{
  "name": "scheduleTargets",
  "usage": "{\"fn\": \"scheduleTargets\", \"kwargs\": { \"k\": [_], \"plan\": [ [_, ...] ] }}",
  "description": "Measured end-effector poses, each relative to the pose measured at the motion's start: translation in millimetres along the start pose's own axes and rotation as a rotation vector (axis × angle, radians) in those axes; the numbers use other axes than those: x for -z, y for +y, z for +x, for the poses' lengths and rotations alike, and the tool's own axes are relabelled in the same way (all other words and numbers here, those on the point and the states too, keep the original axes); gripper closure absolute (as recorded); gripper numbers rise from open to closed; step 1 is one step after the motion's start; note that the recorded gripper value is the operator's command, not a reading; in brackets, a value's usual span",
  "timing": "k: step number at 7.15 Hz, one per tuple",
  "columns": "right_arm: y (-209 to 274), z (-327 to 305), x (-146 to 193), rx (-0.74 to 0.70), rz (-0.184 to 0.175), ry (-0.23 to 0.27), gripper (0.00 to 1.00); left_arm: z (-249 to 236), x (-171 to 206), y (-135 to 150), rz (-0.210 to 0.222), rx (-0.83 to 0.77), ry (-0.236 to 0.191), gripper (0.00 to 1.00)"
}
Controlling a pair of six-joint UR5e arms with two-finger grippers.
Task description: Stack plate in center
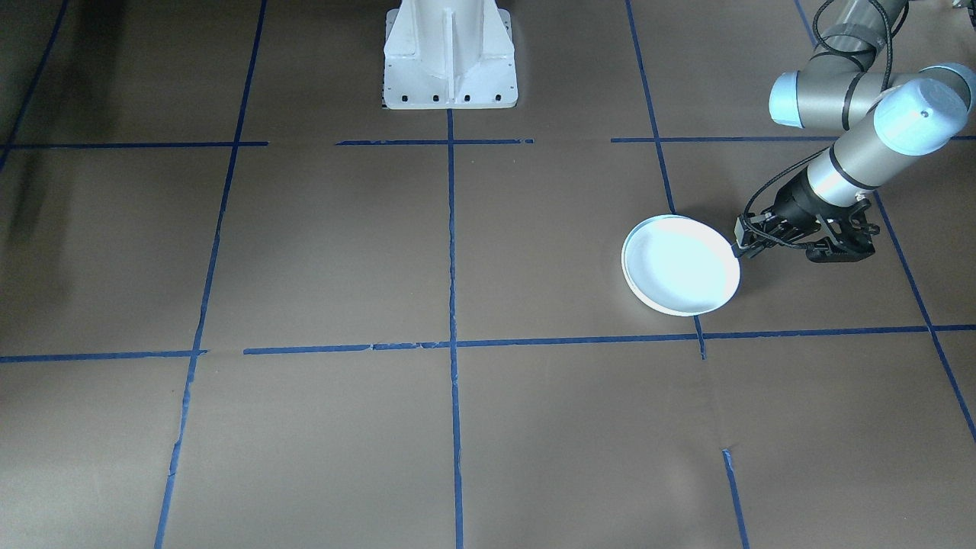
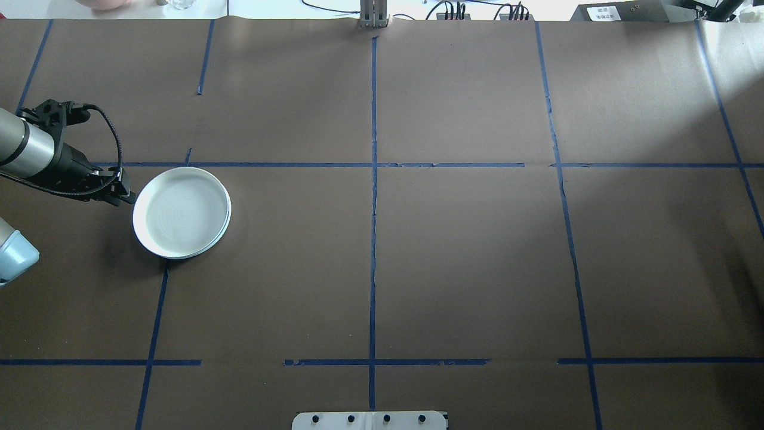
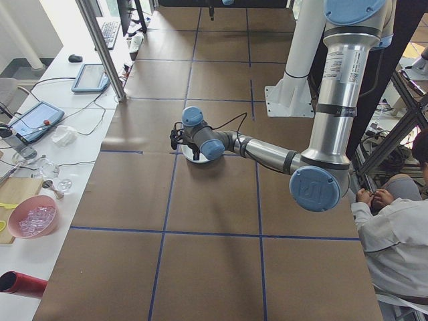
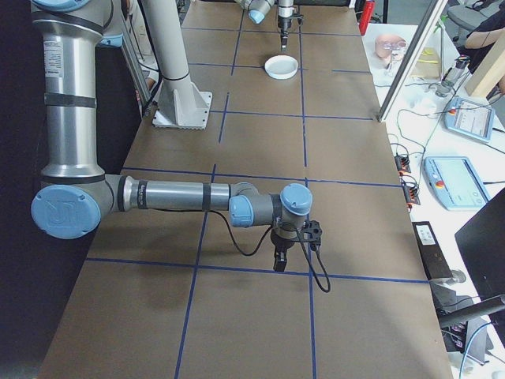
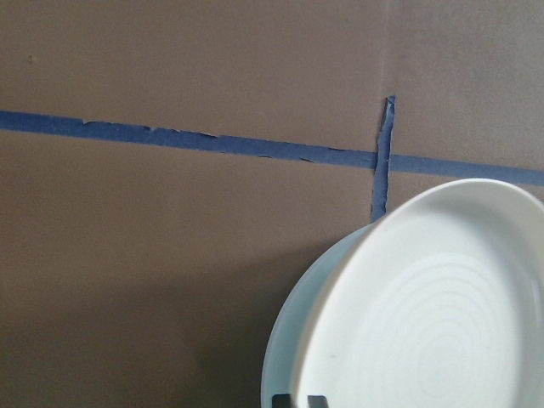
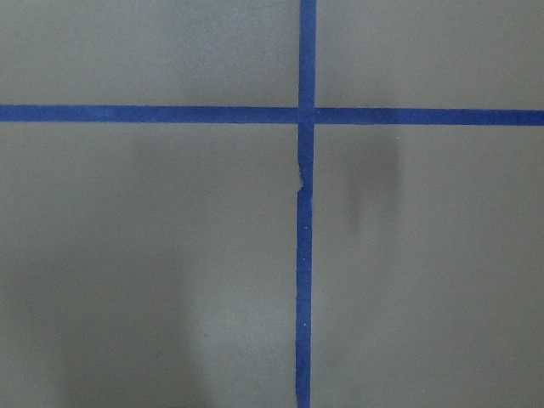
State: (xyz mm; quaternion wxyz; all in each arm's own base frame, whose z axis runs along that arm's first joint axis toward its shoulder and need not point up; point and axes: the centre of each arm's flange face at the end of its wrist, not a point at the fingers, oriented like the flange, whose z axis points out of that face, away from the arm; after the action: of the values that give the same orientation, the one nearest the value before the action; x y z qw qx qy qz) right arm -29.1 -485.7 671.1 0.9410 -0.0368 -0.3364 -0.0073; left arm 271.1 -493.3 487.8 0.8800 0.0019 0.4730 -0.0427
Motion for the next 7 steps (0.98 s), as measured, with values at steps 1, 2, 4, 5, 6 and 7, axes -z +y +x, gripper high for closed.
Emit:
{"fn": "scheduleTargets", "kwargs": {
  "k": [1,2,4,5,6,7],
  "plan": [
    [0.0,0.1,-0.1,0.000,0.000,0.000,0.00,-0.2,0.0,0.1,0.000,-0.001,0.000,0.08],
    [0.0,0.1,-0.1,0.000,0.000,0.000,0.00,-1.4,-0.2,0.5,0.000,-0.003,-0.001,0.06],
    [0.0,0.0,0.0,0.000,0.000,0.000,0.00,-13.7,-0.3,0.7,0.004,-0.044,-0.005,0.05],
    [0.0,-0.1,0.1,0.000,0.000,0.000,0.00,-27.3,4.1,-3.3,0.014,-0.070,-0.011,0.05],
    [0.0,-0.1,0.1,0.000,0.000,0.000,0.00,-47.2,19.2,-13.0,0.037,-0.090,-0.019,0.05],
    [0.0,0.0,0.1,0.000,0.000,0.000,0.00,-75.0,40.1,-24.8,0.059,-0.112,-0.030,0.05]
  ]
}}
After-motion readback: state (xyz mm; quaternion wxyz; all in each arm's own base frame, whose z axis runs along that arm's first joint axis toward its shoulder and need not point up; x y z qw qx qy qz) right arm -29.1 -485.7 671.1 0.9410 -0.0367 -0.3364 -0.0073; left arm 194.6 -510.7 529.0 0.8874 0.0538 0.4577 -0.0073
